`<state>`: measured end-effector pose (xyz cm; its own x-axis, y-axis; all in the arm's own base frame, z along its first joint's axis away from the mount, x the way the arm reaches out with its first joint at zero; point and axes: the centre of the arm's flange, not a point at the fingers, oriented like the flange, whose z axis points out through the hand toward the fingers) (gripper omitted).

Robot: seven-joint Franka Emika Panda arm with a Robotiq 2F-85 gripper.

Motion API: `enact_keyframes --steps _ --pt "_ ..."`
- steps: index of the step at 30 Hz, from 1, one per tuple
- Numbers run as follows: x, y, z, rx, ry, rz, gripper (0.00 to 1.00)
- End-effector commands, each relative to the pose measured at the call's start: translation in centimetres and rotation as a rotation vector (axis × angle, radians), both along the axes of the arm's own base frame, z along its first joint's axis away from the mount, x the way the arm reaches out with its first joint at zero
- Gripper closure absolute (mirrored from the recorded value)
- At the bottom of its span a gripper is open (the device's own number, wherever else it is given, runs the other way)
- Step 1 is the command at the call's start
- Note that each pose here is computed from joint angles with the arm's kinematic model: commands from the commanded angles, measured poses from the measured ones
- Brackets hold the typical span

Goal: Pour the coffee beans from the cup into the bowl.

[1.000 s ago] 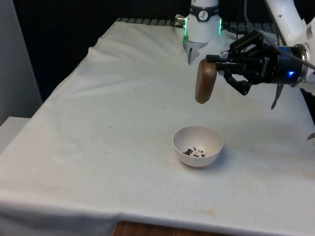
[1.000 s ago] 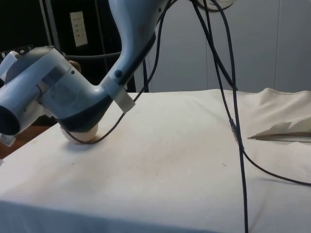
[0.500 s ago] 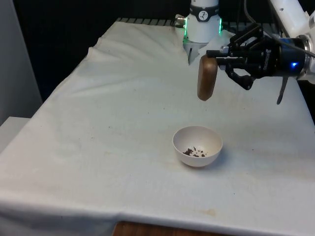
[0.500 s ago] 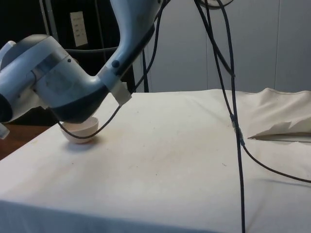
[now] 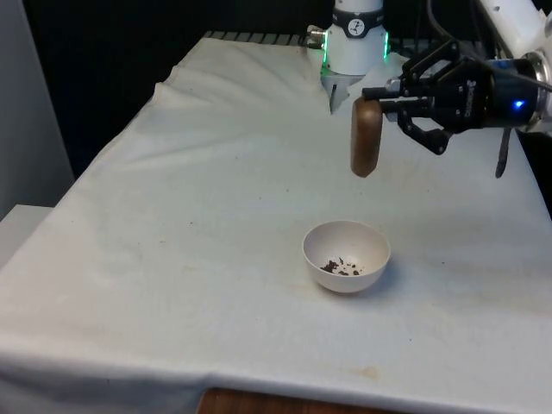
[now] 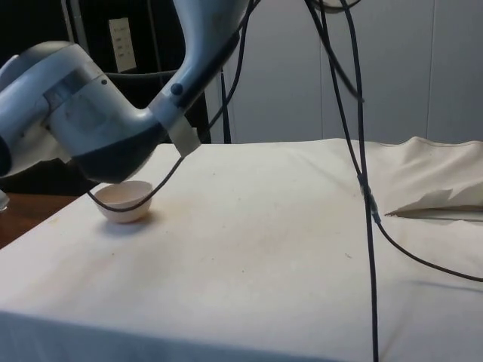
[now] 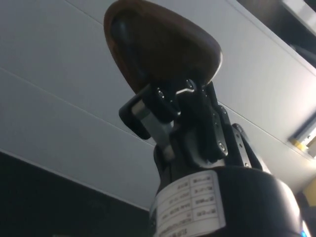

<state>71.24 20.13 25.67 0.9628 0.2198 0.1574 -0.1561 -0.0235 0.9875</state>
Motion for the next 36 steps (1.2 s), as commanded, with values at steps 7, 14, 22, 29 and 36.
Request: enact_keyframes --steps 7,14,22,29,36 --pt "0.0 0.1 1.0 0.051 -0.016 -0.004 1.0" --pt "0.1 -0.1 2.4 0.06 -0.032 -0.007 1.0" --pt "0.3 -0.3 3.9 0.07 -0.048 -0.011 1.0" --pt "0.2 -0.3 5.1 0.083 -0.062 -0.017 1.0" --pt "0.2 -0.5 6.2 0.097 -0.073 -0.025 1.0"
